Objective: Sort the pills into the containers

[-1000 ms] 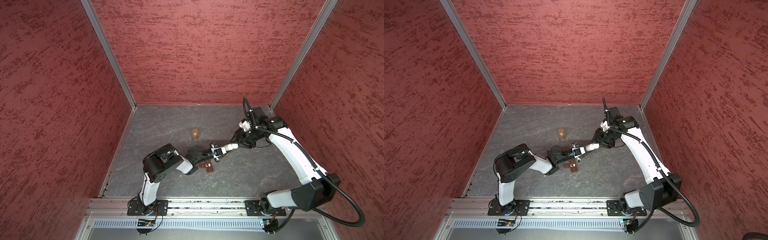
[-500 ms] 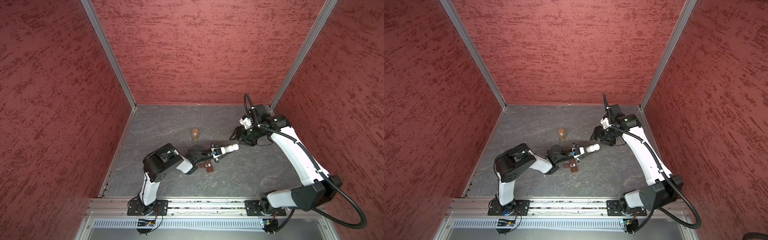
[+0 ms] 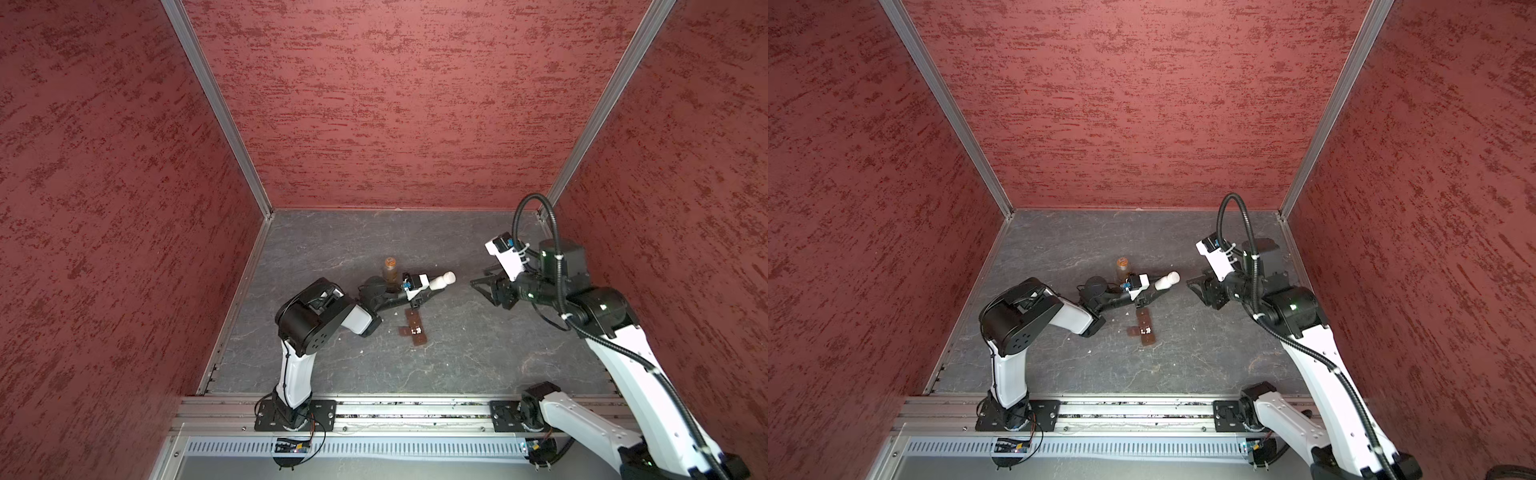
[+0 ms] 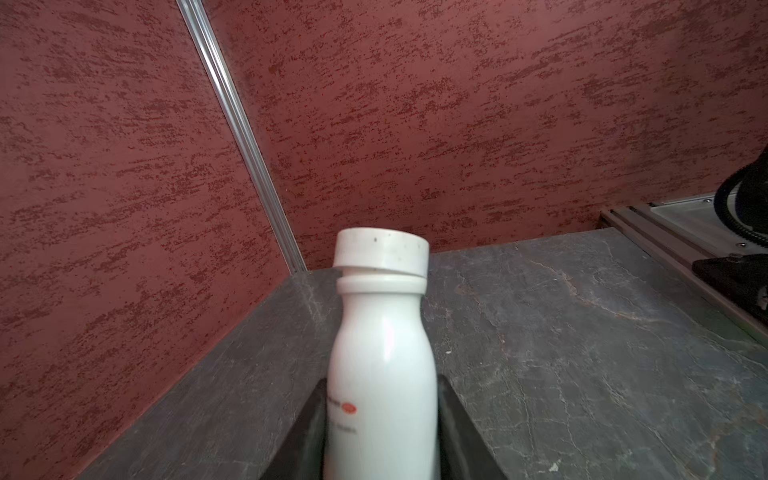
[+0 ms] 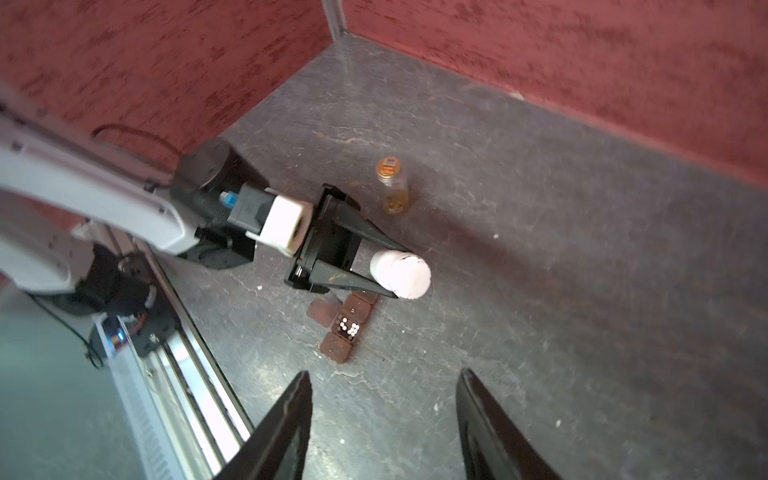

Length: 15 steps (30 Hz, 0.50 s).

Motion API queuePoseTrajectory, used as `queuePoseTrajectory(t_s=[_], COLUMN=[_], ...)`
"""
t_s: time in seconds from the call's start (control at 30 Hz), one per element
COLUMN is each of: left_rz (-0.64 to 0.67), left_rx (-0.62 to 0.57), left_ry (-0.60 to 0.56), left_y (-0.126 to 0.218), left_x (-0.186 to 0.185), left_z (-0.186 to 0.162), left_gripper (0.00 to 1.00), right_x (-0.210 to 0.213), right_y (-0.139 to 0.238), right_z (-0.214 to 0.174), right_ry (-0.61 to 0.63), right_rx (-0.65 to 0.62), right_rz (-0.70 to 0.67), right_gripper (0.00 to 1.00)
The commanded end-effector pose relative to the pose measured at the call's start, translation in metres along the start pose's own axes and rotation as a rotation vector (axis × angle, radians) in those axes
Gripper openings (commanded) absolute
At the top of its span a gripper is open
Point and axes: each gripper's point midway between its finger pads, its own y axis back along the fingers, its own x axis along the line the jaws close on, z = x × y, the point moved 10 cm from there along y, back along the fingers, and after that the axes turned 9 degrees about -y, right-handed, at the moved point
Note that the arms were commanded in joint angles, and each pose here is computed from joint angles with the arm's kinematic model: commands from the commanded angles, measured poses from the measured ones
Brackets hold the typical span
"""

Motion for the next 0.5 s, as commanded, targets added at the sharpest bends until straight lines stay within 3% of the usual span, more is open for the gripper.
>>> queuePoseTrajectory(t_s=[0.0, 0.13, 0.47], left_rz=[-0.060, -0.055, -0.034], left_rx=[-0.042, -0.034, -0.002], left_ry=[0.025, 0.036, 0.034], left_y=[0.005, 0.009, 0.015], left_x=[-0.004, -0.013, -0.035], left_z=[0.014, 0.017, 0.022], left_gripper=[0.00, 0.00, 0.00], right_x=[-0.001, -0.005, 0.001], right_y=[-0.020, -0.030, -0.048], right_z=[0.000, -0.009, -0.017], right_ry=[0.420, 0.545, 0.679], right_rx=[-0.024, 0.032, 0.045], right_rz=[0.115, 0.146, 0.184], right_gripper=[0.57, 0.56, 0.57])
